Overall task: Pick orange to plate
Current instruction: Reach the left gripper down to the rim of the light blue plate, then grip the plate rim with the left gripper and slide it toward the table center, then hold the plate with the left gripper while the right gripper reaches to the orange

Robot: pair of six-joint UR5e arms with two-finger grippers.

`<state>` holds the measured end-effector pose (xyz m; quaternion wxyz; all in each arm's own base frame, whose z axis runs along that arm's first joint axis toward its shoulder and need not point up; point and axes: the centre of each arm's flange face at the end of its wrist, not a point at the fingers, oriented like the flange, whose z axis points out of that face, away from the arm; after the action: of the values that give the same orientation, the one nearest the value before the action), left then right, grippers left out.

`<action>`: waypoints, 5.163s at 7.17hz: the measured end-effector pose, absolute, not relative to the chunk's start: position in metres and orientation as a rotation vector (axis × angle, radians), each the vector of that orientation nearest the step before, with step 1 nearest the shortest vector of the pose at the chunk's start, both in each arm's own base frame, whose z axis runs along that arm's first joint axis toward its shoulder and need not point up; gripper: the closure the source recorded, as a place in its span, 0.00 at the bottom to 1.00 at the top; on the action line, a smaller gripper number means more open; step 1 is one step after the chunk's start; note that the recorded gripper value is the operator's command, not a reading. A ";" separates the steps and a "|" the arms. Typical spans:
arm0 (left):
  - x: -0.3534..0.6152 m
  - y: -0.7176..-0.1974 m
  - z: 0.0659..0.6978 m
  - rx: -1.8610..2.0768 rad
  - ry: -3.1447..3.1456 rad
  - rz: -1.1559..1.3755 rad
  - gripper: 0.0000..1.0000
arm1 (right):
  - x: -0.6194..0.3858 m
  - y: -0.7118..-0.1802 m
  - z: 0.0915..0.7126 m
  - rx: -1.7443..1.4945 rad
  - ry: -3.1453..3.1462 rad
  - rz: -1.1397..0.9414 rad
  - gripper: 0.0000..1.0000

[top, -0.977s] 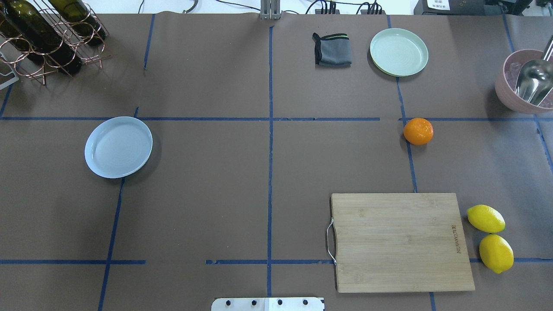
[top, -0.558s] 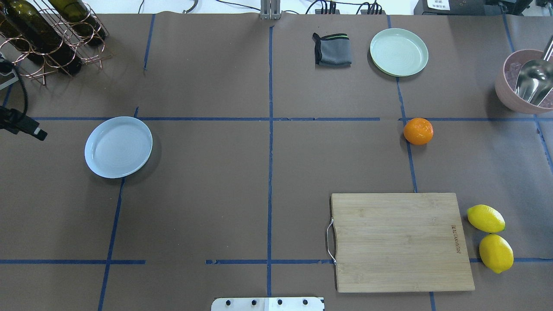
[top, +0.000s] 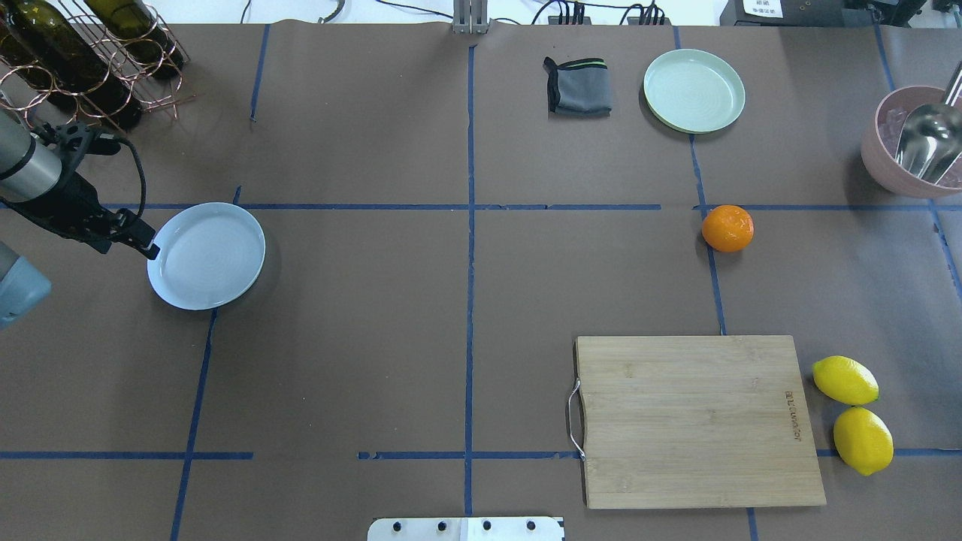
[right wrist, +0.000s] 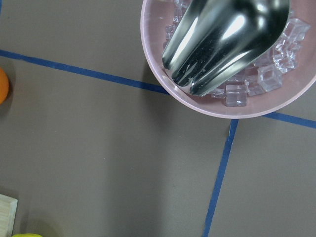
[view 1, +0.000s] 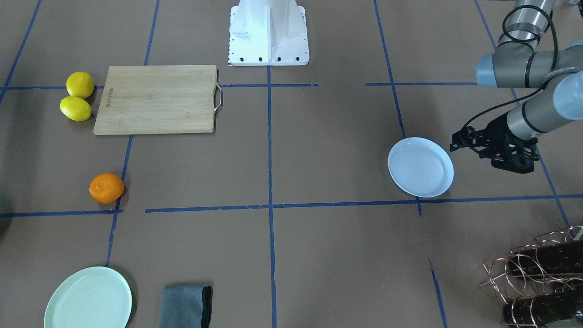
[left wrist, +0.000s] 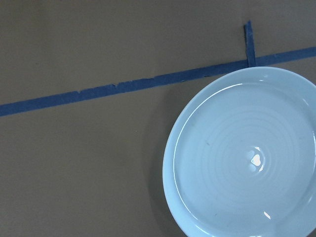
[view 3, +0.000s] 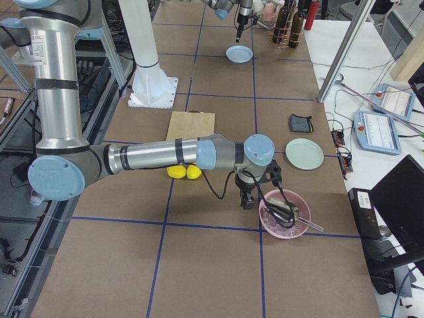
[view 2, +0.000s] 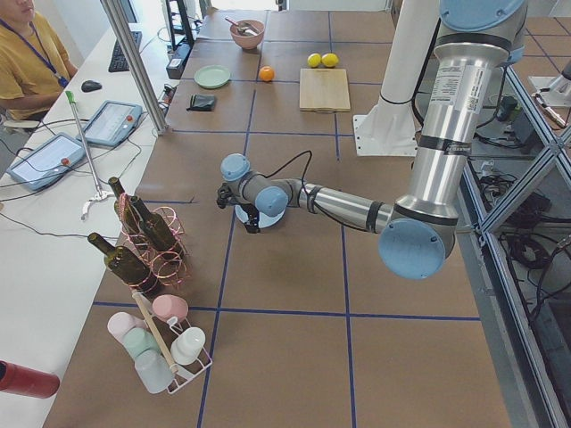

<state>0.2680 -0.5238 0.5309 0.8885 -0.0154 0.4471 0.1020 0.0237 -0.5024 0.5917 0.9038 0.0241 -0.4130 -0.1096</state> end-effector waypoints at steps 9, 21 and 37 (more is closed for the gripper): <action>0.298 -0.522 0.554 -0.016 0.920 0.218 1.00 | 0.018 -0.503 0.589 0.050 -0.856 -0.240 0.00; 0.543 -0.525 0.274 -0.099 1.167 -0.076 1.00 | -0.003 -0.509 0.567 0.073 -0.855 -0.293 0.00; 0.508 -0.492 0.294 -0.027 1.223 -0.069 0.00 | -0.310 -0.531 0.470 0.267 -0.816 -0.020 0.07</action>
<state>0.5082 -0.4922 0.2942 0.8182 -0.0127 0.5738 -0.0325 -0.3103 -0.5310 0.4704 0.9092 0.1292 -0.3957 -0.0099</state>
